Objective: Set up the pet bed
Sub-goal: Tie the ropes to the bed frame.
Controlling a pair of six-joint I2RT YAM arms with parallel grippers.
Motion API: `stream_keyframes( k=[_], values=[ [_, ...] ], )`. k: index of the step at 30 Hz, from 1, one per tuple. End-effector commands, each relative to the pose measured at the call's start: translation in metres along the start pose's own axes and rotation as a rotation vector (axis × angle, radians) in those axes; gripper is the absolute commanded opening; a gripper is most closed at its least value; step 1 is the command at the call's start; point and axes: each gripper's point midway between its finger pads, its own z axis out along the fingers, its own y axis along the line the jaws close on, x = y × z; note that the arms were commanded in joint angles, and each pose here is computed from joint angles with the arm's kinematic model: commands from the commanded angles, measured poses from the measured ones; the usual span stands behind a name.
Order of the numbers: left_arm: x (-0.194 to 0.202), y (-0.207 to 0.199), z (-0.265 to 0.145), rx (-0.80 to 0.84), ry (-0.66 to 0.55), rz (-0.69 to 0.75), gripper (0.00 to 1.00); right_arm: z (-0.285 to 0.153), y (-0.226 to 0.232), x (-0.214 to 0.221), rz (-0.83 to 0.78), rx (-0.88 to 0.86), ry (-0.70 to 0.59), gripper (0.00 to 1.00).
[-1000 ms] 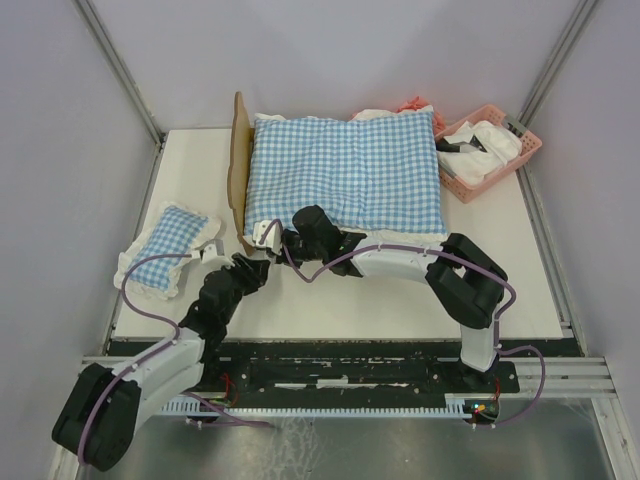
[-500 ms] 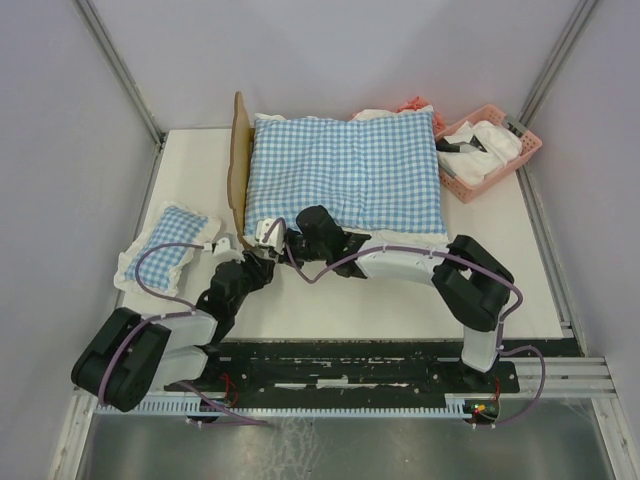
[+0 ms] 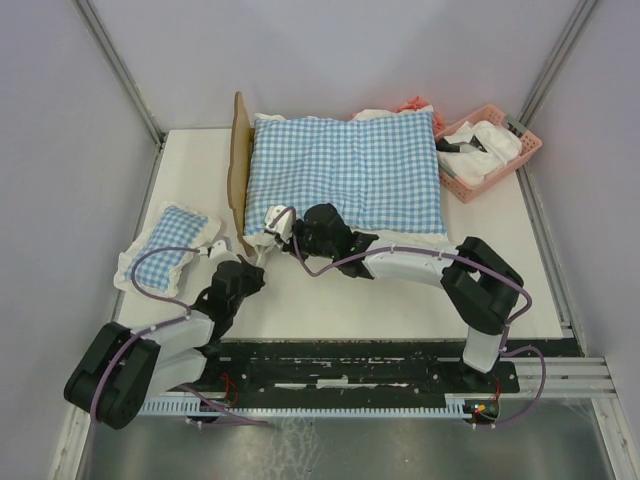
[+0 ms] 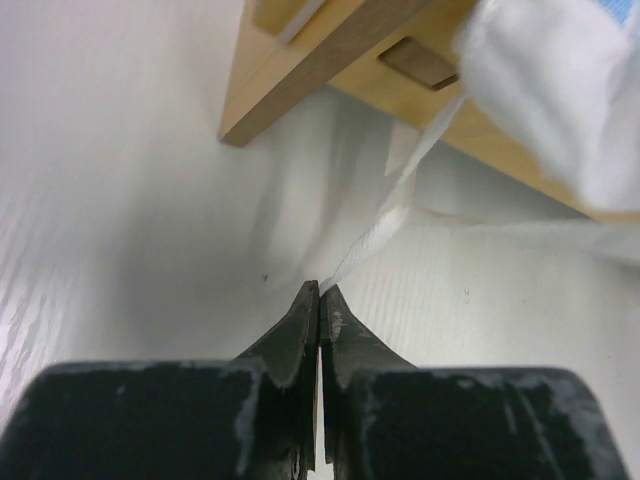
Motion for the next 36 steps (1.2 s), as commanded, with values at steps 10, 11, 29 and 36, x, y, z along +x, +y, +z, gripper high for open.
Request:
stream_keyframes(
  k=[10, 11, 29, 36],
  values=[
    [-0.002, 0.023, -0.031, -0.060, -0.054, -0.154, 0.03, -0.013, -0.032, -0.009, 0.144, 0.179, -0.050, 0.02],
    [-0.002, 0.025, -0.032, -0.068, -0.057, -0.156, 0.03, -0.013, -0.031, -0.008, 0.145, 0.172, -0.043, 0.02],
    [-0.025, -0.005, -0.048, 0.026, -0.071, -0.243, 0.03, 0.005, -0.004, 0.038, 0.193, 0.187, 0.057, 0.02],
    [-0.010, 0.024, -0.044, -0.111, -0.056, -0.290, 0.03, -0.006, -0.017, 0.040, 0.333, 0.305, 0.090, 0.02]
  ],
)
